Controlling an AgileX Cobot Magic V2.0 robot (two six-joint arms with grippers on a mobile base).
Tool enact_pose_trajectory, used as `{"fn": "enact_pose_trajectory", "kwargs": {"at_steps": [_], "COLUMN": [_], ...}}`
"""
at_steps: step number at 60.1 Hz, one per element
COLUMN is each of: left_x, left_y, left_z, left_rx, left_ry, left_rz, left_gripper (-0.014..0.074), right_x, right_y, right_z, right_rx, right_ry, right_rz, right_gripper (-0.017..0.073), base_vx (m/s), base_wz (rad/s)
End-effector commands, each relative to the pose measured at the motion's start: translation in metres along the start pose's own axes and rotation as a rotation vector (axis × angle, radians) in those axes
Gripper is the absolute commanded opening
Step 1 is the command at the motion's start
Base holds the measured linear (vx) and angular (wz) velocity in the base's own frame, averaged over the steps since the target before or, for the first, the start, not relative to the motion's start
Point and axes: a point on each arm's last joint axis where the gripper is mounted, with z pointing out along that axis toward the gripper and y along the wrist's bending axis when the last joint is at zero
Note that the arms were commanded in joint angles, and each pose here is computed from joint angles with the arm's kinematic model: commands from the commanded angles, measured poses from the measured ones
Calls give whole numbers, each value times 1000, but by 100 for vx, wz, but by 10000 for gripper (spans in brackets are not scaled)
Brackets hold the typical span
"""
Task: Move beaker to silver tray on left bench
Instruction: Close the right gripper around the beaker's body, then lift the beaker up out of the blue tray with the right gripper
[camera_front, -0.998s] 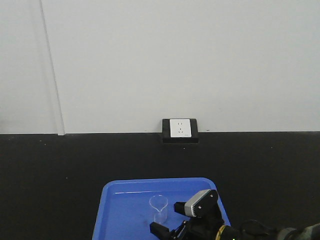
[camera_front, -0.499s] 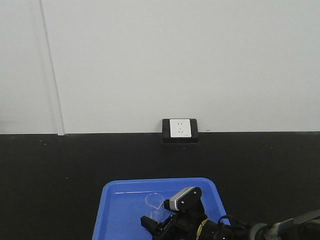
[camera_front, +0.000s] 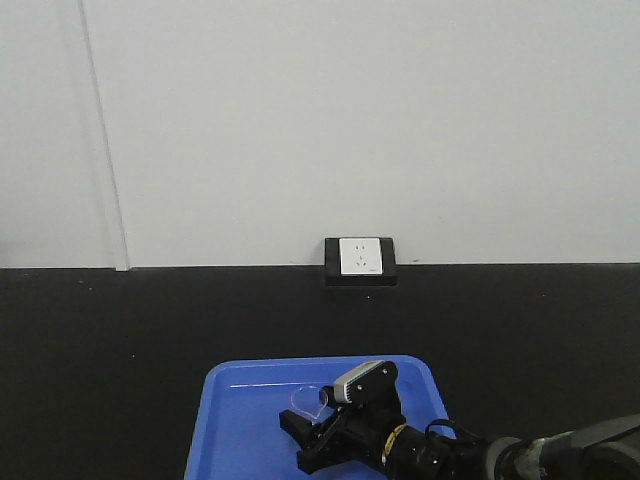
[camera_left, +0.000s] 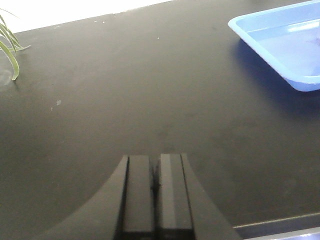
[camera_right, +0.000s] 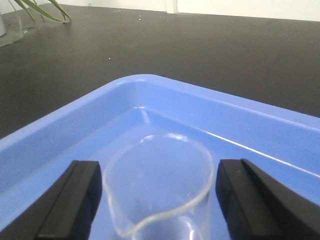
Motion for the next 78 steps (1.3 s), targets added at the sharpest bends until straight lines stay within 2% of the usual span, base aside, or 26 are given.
{"fn": "enact_pose_trajectory", "kwargs": {"at_steps": [1, 6, 14, 29, 31, 41, 61, 70, 78], "left_x": [-2, -2, -2, -2, -2, -2, -2, -2, -2], "left_y": [-1, -1, -1, -1, -1, -1, -1, -1, -1], "left_z": [2, 2, 2, 2, 2, 2, 2, 2, 2], "left_rx": [7, 7, 7, 7, 7, 7, 7, 7, 7], "left_ry": [-71, -71, -71, -71, -71, -71, -71, -71, -71], "left_rz": [0, 0, 0, 0, 0, 0, 0, 0, 0], "left_gripper": [1, 1, 1, 1, 1, 1, 1, 1, 1], "right_x": [-41, -40, -40, -45, -48, -76, -143, -160, -161], "right_y": [3, 2, 2, 2, 2, 6, 22, 41, 60], "right_z": [1, 3, 3, 1, 1, -9, -66, -113, -157], "right_rx": [-22, -18, -16, -17, -17, 12, 167, 205, 223], "right_ry": [-144, -140, -138, -147, -151, -154, -65, -54, -48], "right_rz": [-13, -10, -10, -17, -21, -50, -102, -117, -120], "right_gripper": [517, 497, 384, 9, -17, -15, -14, -14, -14], "base_vx": [0, 0, 0, 0, 0, 0, 0, 0, 0], "base_wz": [0, 0, 0, 0, 0, 0, 0, 0, 0]}}
